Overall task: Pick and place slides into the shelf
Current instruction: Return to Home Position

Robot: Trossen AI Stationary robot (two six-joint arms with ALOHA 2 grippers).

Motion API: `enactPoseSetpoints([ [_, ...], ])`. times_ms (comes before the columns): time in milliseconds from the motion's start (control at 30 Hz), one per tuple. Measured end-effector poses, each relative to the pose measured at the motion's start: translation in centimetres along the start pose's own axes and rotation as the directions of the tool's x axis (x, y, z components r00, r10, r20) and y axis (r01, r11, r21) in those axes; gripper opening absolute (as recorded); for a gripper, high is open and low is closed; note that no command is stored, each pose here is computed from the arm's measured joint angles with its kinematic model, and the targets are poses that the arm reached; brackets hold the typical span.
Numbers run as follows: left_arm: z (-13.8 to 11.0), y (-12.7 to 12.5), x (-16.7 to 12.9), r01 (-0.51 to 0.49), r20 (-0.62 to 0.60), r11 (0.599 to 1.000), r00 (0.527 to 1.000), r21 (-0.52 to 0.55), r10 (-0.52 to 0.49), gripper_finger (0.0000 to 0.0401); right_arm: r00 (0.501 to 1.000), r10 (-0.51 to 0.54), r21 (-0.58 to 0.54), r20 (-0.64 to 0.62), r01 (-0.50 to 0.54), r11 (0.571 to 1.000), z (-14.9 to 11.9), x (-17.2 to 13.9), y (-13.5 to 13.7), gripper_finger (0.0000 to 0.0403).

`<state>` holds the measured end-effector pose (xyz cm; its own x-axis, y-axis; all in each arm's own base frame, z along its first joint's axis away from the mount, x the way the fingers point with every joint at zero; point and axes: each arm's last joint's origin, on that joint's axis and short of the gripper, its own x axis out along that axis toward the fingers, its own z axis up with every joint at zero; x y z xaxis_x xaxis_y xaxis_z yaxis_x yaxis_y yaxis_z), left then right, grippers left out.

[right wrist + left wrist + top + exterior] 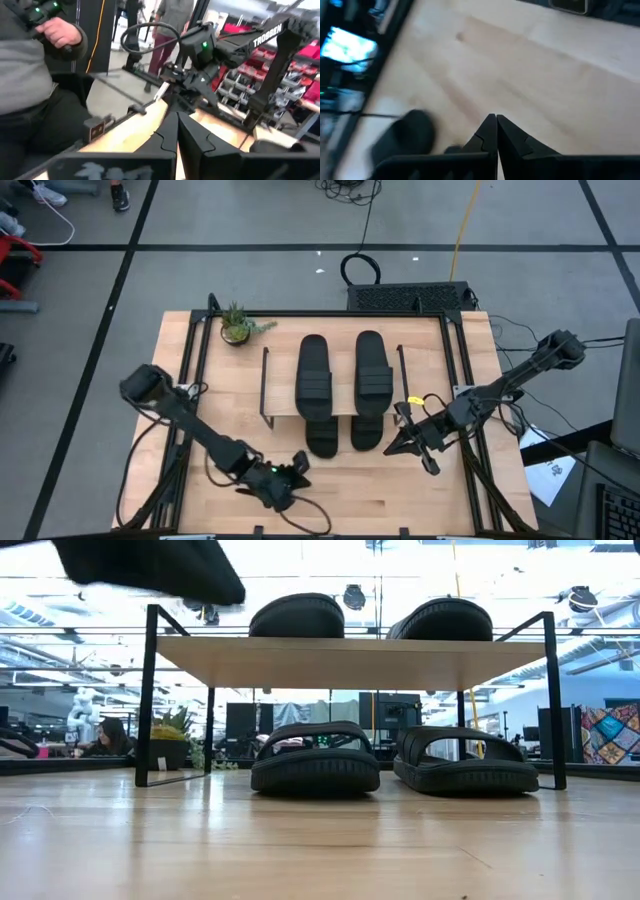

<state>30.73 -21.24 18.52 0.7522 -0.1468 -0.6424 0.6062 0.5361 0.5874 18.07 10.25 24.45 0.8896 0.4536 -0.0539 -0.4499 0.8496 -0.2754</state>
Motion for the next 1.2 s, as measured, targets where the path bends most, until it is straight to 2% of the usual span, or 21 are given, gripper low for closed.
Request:
enactPoseSetpoints([
  [100, 0.5, 1.2, -2.7, -0.069, -0.017, 0.997, 0.997, 0.035, 0.070, 0.0000, 0.999, -0.028, 0.004, 0.038, 0.028, 1.000, 0.2, 0.2, -0.4, 0.0000],
  [233, 0.5, 3.5, -6.5, -0.145, -0.020, 0.989, 0.989, 0.017, 0.145, 0.0000, 0.997, -0.064, 0.008, 0.053, 0.064, 0.998, 0.2, 0.4, -1.1, 0.0000],
  [333, 0.2, 5.2, -9.3, -0.185, 0.005, 0.983, 0.983, -0.017, 0.185, 0.0000, 0.995, -0.090, 0.009, 0.043, 0.089, 0.996, -0.1, 0.4, -1.8, 0.0000],
  [500, -0.6, 7.7, -13.5, -0.257, 0.081, 0.963, 0.961, -0.082, 0.263, 0.0000, 0.994, -0.053, 0.005, 0.096, 0.053, 0.999, -0.1, 0.1, -3.4, 0.0000],
  [600, -1.4, 9.3, -15.7, -0.275, 0.128, 0.943, 0.945, -0.186, 0.301, 0.0000, 0.991, -0.066, 0.024, 0.116, 0.063, 0.998, 0.1, -0.3, -4.8, 0.0000],
  [733, -3.0, 11.4, -18.3, -0.288, 0.158, 0.897, 0.921, -0.335, 0.355, 0.0000, 0.992, -0.059, 0.043, 0.107, 0.055, 0.998, 0.6, -0.8, -6.7, 0.0000],
  [900, -4.9, 12.8, -21.2, -0.328, 0.139, 0.842, 0.897, -0.428, 0.420, 0.0000, 0.994, -0.110, 0.089, 0.010, 0.109, 0.990, 1.7, -1.6, -8.9, 0.0000],
  [1067, -6.0, 12.8, -24.4, -0.345, 0.139, 0.777, 0.867, -0.526, 0.479, 0.0000, 0.987, -0.150, 0.115, -0.066, 0.157, 0.981, 3.0, -3.2, -9.9, 0.0000],
  [1200, -6.7, 12.3, -26.6, -0.366, 0.115, 0.720, 0.844, -0.589, 0.523, 0.0000, 0.968, -0.236, 0.151, -0.080, 0.246, 0.957, 4.1, -5.5, -10.1, 0.0000],
])
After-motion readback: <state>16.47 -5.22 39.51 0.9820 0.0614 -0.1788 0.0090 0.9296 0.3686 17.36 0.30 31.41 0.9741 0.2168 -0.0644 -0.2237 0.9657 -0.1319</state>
